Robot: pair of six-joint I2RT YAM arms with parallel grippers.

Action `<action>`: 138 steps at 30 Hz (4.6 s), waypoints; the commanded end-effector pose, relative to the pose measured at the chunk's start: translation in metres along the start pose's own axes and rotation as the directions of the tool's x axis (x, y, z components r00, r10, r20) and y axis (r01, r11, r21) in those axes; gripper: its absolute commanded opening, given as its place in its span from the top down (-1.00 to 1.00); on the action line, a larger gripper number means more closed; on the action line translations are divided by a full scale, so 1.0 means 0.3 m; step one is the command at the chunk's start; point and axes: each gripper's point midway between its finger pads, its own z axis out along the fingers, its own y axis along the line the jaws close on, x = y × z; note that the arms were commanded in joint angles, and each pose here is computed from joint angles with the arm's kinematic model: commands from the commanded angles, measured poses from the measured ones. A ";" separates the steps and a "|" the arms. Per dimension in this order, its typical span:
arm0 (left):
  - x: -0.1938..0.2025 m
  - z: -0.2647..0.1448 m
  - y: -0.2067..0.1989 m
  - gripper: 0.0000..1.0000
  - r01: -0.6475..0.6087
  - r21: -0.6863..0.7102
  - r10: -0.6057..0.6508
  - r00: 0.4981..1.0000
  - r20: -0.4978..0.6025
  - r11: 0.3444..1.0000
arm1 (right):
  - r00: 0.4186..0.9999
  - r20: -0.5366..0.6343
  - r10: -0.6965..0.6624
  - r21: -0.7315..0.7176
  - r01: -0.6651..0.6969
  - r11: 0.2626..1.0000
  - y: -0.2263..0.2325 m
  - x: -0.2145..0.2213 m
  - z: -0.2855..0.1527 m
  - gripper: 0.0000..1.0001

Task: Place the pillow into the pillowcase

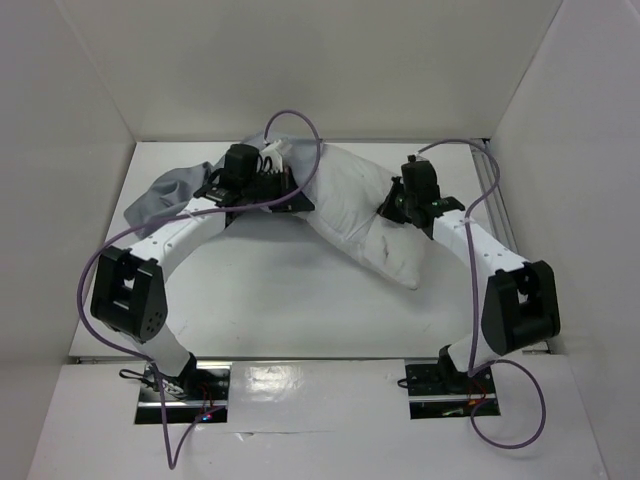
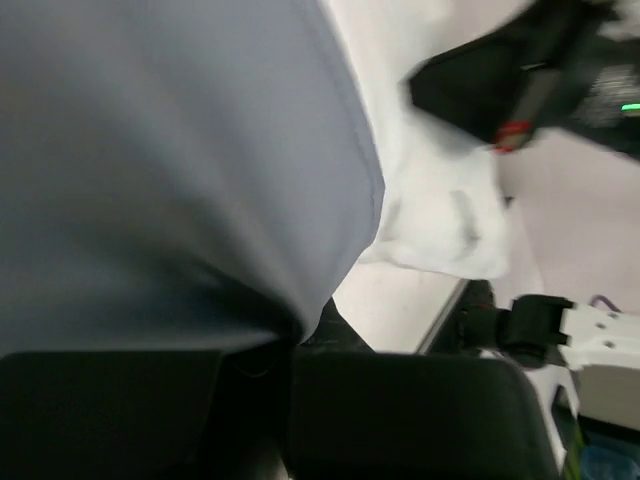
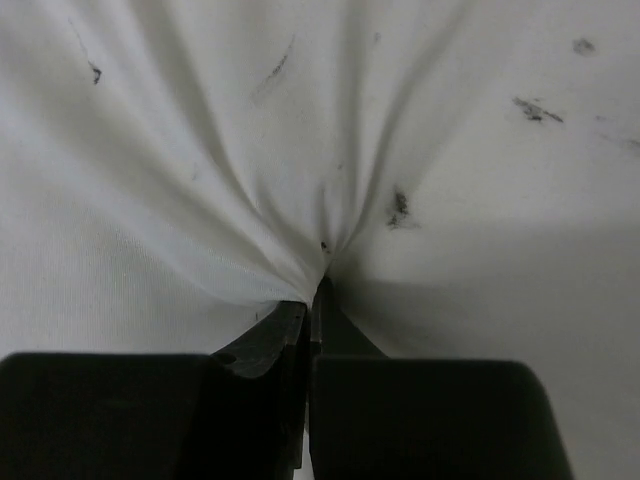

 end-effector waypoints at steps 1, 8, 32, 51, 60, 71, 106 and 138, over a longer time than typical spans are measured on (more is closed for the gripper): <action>-0.147 -0.114 -0.297 1.00 -0.133 0.254 0.114 0.990 0.087 0.958 | 0.998 0.054 0.020 -0.143 -0.012 0.990 0.129 -0.073 -0.034 1.00; -0.293 -0.441 -0.623 1.00 -0.325 0.367 0.244 0.937 0.250 0.872 | 0.970 0.239 -0.051 -0.152 0.090 0.984 0.227 -0.341 -0.337 1.00; -0.097 -0.087 -0.720 1.00 -0.086 0.565 0.155 0.985 -0.074 0.820 | 0.989 0.113 0.097 -0.332 -0.054 0.942 0.336 -0.148 -0.292 1.00; -0.413 -0.218 -0.796 1.00 -0.251 0.628 0.269 0.961 0.069 0.737 | 0.873 0.445 0.201 -0.346 -0.040 0.937 0.251 -0.282 -0.487 1.00; 0.135 -0.141 -0.323 0.53 -0.060 0.332 0.127 0.974 -0.185 0.942 | 0.921 0.372 0.112 -0.358 0.031 0.933 0.274 -0.190 -0.350 1.00; 0.035 -0.317 -0.241 0.29 -0.236 -0.025 0.231 0.964 -0.132 0.971 | 0.972 0.208 -0.109 -0.116 0.135 0.984 0.183 -0.139 -0.333 -0.61; -0.459 0.076 0.255 1.00 -0.044 -0.528 0.113 0.989 0.100 0.848 | 0.981 -0.162 0.108 -0.083 -0.123 0.989 -0.140 0.057 -0.035 0.31; -0.356 0.035 -0.765 1.00 -0.216 0.251 0.182 0.972 0.150 0.944 | 0.993 0.039 0.112 -0.304 -0.095 0.948 0.204 -0.006 -0.219 1.00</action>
